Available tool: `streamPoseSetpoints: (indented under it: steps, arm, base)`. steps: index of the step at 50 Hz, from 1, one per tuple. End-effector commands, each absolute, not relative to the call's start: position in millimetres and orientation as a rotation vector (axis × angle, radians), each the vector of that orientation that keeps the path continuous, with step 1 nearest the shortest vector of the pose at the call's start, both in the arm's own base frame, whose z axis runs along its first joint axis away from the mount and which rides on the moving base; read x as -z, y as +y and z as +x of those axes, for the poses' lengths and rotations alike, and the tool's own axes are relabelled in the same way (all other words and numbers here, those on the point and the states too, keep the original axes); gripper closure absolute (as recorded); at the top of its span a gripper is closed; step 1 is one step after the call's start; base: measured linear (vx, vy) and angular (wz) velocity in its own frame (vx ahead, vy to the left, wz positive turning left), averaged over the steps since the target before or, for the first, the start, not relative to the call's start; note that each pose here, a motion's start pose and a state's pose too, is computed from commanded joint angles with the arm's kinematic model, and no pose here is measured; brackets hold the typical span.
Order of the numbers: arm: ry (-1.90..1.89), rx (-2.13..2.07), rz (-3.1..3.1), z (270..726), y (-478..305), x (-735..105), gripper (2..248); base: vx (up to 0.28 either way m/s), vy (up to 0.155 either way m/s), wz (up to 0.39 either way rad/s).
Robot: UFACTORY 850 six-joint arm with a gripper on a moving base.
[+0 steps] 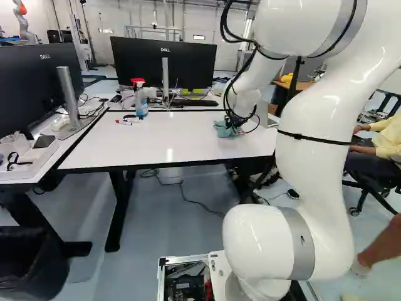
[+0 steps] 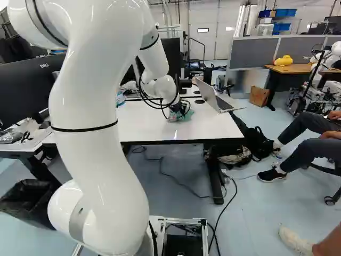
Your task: Clean the table with the green towel
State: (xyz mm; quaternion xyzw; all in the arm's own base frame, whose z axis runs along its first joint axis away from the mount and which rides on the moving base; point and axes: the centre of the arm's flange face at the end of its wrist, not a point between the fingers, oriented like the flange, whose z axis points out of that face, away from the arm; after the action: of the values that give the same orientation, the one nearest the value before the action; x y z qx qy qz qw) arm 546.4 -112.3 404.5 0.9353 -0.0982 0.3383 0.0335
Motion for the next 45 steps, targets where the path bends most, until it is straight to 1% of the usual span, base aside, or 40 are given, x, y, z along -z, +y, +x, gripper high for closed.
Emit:
streamPoseSetpoints:
  steps: [20,45]
  arm:
    - [-0.292,-1.074,2.866,542.7,-108.1,-418.6,210]
    - [-0.194,-1.091,2.894,533.3,-68.2,-446.6,210]
  base:
    - [0.000,0.000,0.000]
    - [0.000,0.000,0.000]
